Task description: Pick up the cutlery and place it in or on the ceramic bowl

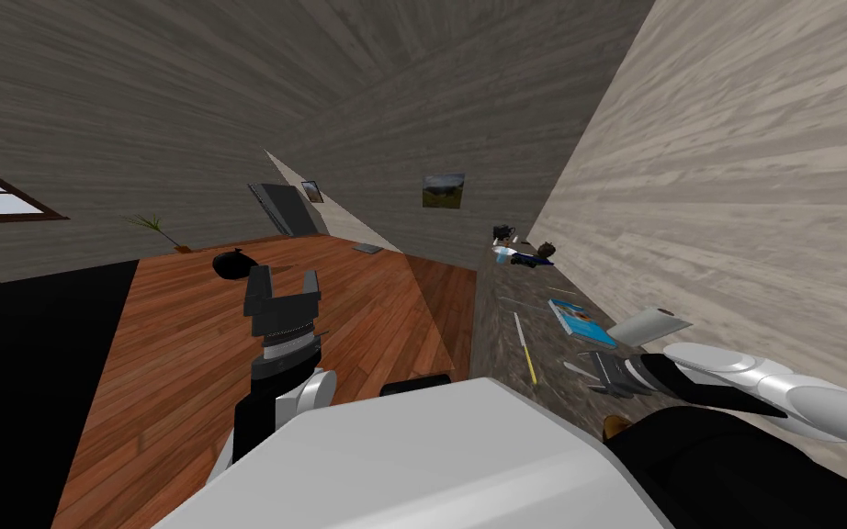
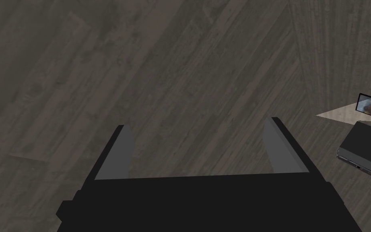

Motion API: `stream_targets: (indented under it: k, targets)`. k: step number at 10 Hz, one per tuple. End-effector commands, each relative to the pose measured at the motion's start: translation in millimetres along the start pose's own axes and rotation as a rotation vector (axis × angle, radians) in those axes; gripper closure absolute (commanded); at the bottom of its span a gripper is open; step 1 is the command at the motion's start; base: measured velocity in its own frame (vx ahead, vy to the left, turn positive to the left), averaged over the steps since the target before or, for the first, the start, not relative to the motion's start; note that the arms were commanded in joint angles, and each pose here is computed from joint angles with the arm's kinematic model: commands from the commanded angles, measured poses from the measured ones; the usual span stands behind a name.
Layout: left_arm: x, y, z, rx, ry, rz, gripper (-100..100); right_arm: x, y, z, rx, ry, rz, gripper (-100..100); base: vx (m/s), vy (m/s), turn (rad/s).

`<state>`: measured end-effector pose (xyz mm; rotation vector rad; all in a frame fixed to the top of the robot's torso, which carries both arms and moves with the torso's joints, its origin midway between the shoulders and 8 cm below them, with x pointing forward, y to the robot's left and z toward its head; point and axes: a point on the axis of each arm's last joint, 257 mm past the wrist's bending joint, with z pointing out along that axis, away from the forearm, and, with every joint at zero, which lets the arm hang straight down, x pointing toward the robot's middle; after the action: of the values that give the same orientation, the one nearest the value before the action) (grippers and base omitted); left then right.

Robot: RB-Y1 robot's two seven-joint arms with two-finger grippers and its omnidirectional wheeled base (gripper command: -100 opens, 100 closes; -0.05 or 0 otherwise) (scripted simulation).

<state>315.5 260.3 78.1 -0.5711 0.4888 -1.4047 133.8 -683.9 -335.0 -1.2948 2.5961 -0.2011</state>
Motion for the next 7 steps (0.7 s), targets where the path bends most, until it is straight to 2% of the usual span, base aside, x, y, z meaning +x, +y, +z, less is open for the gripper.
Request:
stream_targets:
  k: [1, 5, 6, 7]
  targets:
    - [0.0, 0.0, 0.0, 0.000, 0.000, 0.000, 0, 0.0, 0.0, 0.0, 0.000, 0.000, 0.000, 100, 0.000, 0.000, 0.000]
    - [0.0, 0.0, 0.0, 0.000, 0.000, 0.000, 0, -0.3, -0.1, -0.1, -0.001, 0.000, -0.002, 100, 0.000, 0.000, 0.003]
    - [0.0, 0.0, 0.0, 0.000, 0.000, 0.000, 0, -0.3, -0.1, -0.1, -0.001, 0.000, -0.002, 0, 0.000, 0.000, 0.000]
    - [0.0, 0.0, 0.0, 0.000, 0.000, 0.000, 0, -5.8, -8.3, -7.6, 0.000, -0.003, -0.010, 100, -0.017, 0.011, -0.084]
